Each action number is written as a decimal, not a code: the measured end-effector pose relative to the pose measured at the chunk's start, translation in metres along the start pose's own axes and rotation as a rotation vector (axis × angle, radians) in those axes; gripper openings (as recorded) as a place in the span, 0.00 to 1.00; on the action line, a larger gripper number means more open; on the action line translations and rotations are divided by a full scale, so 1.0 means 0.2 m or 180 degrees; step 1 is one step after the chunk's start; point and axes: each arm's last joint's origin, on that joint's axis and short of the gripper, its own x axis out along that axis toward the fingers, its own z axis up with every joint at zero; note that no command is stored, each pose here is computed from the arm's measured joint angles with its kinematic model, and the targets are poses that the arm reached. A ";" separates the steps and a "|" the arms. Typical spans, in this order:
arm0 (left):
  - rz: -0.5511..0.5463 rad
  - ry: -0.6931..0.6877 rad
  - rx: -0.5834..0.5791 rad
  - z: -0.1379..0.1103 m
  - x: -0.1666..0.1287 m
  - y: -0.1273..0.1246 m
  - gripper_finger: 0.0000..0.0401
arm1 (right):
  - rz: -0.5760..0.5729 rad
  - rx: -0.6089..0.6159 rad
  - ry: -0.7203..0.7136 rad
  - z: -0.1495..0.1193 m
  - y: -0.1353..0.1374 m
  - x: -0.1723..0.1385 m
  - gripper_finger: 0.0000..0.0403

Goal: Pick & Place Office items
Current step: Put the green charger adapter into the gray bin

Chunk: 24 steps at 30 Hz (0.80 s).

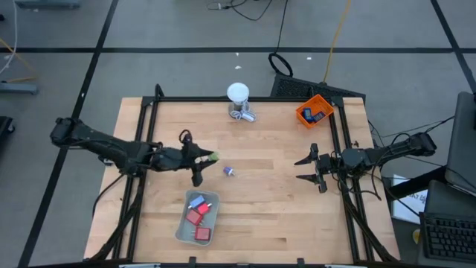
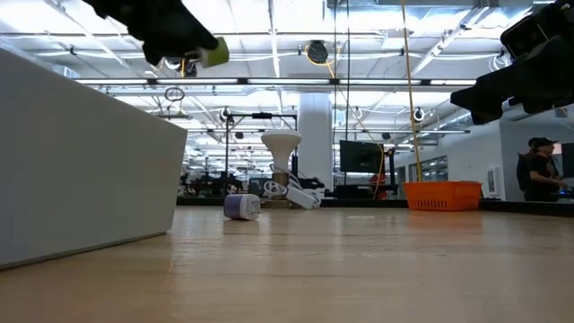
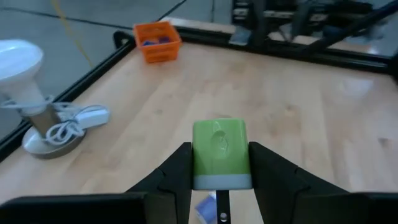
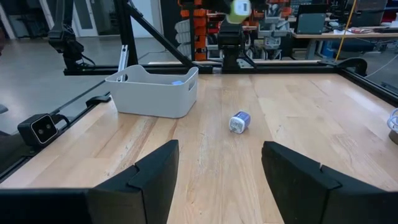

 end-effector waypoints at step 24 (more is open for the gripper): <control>-0.1298 -0.0140 0.0526 -0.10 -0.28 -0.39 0.33 | -0.0001 0.0001 0.0000 0.00 0.00 0.00 0.55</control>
